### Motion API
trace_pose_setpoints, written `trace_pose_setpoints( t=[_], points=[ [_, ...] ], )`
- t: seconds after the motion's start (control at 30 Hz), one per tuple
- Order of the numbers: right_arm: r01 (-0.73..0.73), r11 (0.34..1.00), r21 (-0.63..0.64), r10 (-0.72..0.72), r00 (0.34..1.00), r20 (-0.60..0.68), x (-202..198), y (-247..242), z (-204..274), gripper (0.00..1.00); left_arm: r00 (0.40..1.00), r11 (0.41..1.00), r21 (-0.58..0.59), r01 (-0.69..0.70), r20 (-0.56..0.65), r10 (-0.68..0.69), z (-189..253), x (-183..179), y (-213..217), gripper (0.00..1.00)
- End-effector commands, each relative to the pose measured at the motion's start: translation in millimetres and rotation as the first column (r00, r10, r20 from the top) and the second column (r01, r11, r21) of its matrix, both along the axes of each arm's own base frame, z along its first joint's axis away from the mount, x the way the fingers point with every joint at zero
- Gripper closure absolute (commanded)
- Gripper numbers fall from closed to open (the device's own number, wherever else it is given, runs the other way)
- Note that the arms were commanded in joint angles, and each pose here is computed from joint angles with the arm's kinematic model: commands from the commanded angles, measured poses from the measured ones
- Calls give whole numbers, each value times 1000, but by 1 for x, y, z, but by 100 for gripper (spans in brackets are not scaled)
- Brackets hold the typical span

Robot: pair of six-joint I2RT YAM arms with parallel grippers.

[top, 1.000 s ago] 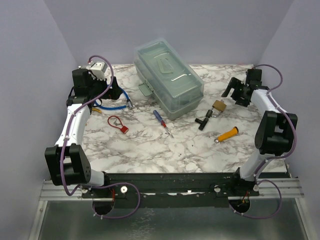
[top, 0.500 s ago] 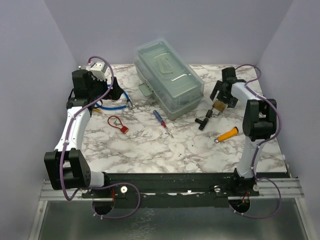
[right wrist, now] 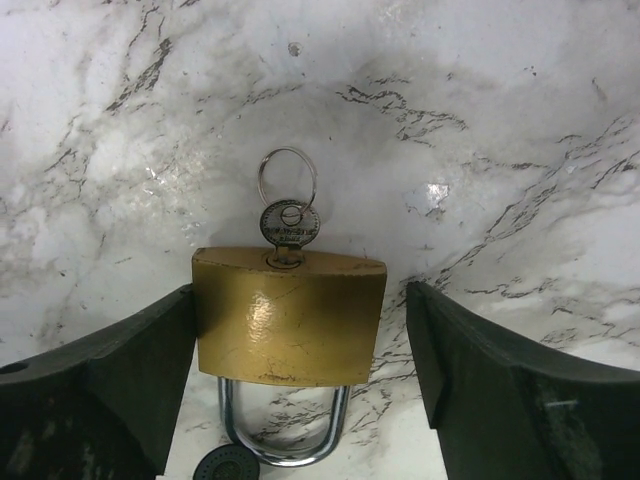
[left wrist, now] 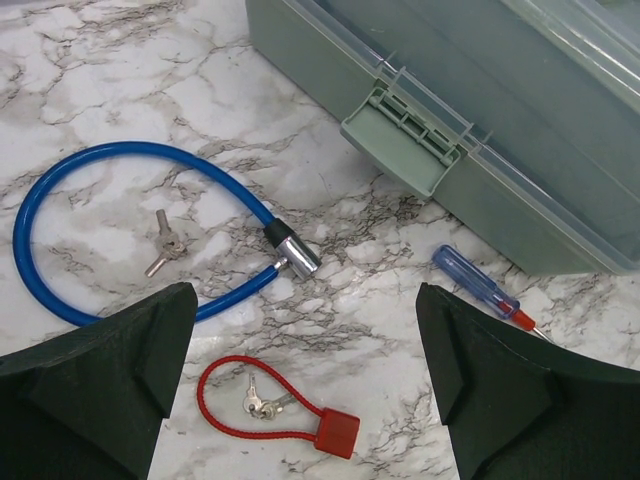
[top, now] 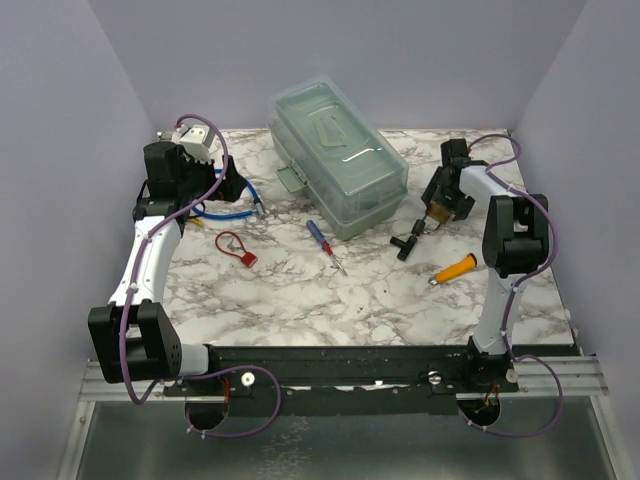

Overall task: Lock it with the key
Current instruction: Pick up the lock from the center of the board.

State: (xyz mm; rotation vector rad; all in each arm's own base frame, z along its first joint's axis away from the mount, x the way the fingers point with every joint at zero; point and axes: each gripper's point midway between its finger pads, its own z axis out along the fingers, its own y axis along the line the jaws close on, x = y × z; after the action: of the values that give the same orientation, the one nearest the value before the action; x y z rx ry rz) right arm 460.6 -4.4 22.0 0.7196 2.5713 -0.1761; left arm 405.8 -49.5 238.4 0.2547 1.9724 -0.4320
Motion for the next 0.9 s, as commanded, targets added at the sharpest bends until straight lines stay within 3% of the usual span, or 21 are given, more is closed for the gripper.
trace_pose_setpoints(
  t=[0.0,0.17,0.33,0.67,0.8,0.87],
  points=[
    [25,1000,10,-24,995,-92,-20,-1,-18,23,998,1000,24,6,64,-8,17,-1,0,1],
    [40,999,19,-38,997,-64,-16,-8,3,44,997,1000,26,13,81,-15,23,2,-1,1],
    [94,995,33,-95,996,2,-1,-36,33,53,996,1000,23,17,91,-19,29,5,-2,1],
    [-11,990,142,-35,947,320,24,-30,140,54,964,982,37,184,190,-188,62,-8,-28,1],
    [-90,973,213,-16,893,451,24,-11,197,54,894,941,156,300,298,-334,86,-20,-54,1],
    [-125,951,283,-29,874,484,19,3,220,55,831,898,241,368,349,-434,97,-30,-80,1]
  ],
)
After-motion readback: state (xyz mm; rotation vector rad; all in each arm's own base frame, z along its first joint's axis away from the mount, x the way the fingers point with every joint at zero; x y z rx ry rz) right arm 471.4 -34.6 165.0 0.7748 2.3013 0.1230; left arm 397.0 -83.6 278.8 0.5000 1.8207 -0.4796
